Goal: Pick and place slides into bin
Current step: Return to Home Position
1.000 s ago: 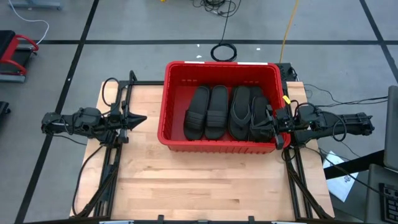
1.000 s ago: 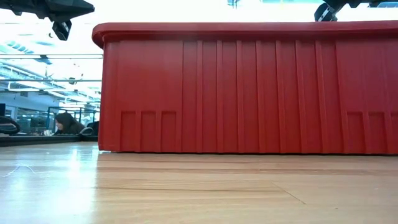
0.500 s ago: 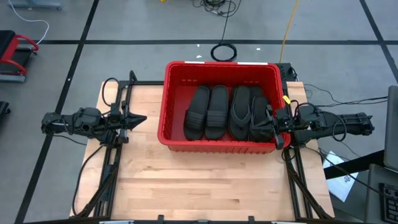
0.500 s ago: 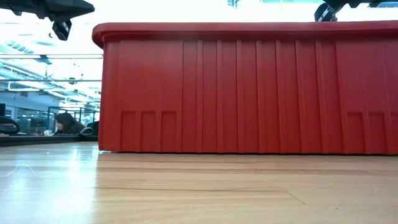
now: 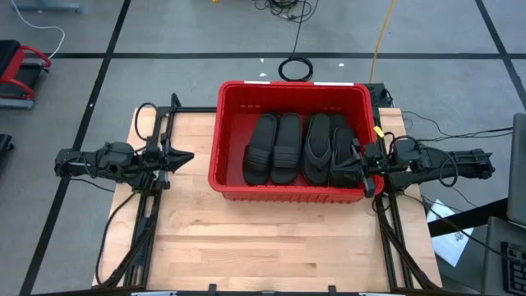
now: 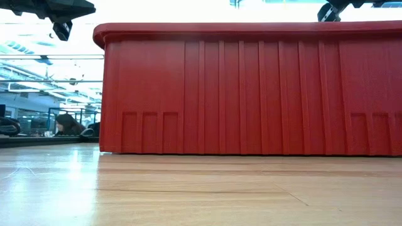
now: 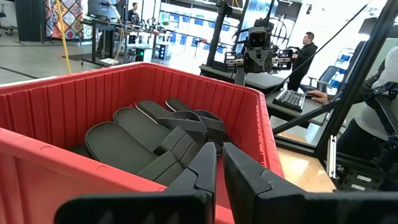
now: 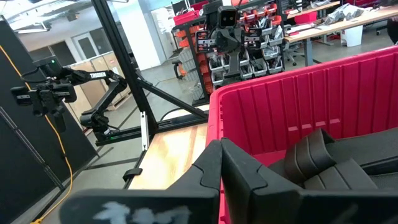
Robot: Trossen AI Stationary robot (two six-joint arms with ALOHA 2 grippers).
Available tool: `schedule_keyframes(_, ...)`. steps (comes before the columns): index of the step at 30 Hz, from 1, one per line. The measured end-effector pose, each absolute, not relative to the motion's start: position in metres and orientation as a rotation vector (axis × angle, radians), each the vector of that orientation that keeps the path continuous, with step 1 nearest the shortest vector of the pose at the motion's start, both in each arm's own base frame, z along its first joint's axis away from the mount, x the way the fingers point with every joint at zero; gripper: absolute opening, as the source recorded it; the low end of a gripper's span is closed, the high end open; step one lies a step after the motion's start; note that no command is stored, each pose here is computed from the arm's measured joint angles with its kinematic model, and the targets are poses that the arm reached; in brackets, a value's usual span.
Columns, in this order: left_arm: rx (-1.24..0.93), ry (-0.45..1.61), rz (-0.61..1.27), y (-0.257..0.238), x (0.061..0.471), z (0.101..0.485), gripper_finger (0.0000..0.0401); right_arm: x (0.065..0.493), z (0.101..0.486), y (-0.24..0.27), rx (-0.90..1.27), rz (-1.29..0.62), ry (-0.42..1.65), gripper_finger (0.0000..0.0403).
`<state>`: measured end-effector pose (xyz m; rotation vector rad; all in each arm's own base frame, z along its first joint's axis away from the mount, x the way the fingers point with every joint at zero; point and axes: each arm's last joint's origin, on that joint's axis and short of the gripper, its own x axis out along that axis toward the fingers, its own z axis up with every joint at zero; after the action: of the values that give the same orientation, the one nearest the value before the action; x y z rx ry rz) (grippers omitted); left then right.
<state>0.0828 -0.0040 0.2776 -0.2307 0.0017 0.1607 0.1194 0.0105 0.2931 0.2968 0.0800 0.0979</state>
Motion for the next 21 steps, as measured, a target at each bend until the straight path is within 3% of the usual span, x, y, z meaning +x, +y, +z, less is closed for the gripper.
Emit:
schedule_keyframes(10,-0.231,0.002,0.161,-0.0040,0.0828,0.2776,0.0001,0.1193,0.2931,0.0105,0.297,0.098,0.080,0.0000)
schedule_keyframes(21,-0.231,0.001,0.161,-0.0040,0.0828,0.2776,0.0027,0.1194,0.2931,0.0105,0.297,0.098,0.080,0.0000)
